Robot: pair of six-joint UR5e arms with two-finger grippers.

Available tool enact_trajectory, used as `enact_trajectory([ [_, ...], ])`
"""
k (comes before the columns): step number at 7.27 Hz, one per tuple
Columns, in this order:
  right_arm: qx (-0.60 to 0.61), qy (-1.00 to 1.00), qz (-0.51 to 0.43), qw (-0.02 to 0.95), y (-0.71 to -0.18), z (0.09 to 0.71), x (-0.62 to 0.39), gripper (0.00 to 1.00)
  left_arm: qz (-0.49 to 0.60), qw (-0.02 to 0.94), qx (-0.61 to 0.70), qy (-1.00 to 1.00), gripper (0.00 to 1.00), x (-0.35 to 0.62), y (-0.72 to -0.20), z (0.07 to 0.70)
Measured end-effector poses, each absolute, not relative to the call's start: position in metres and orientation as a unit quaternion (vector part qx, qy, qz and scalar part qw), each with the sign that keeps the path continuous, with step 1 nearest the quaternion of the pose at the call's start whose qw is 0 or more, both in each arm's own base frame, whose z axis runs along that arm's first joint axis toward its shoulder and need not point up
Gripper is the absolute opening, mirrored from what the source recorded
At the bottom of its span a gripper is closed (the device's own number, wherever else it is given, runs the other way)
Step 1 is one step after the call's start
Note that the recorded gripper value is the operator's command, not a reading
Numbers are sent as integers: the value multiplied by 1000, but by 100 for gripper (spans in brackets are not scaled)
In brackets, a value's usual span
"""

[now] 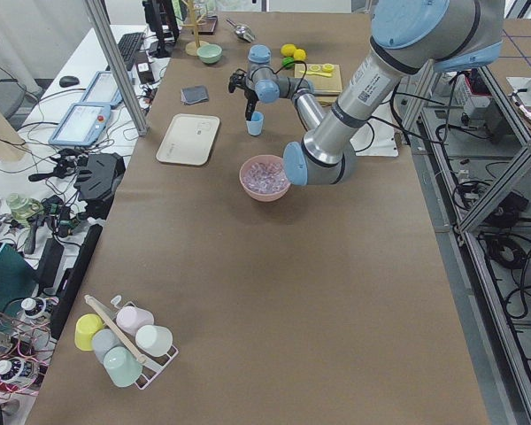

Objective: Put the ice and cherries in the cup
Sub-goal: 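Lower into the blue cup and open the left gripper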

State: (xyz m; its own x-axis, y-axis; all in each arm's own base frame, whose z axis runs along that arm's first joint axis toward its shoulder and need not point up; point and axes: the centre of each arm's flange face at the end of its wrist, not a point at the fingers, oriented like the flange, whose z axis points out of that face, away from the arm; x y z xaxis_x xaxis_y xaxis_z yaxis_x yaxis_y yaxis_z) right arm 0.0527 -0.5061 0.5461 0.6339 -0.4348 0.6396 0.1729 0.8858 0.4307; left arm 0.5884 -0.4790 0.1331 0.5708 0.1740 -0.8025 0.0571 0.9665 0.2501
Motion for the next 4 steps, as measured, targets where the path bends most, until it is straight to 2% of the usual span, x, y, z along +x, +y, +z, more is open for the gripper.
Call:
enact_trajectory([
  [3, 167, -392, -171, 888, -506, 547, 53, 99, 33, 872, 131, 471, 0, 579, -476, 123],
  [4, 166, -392, -171, 889, -505, 548, 53, 99, 33, 872, 131, 471, 29, 577, -476, 123],
])
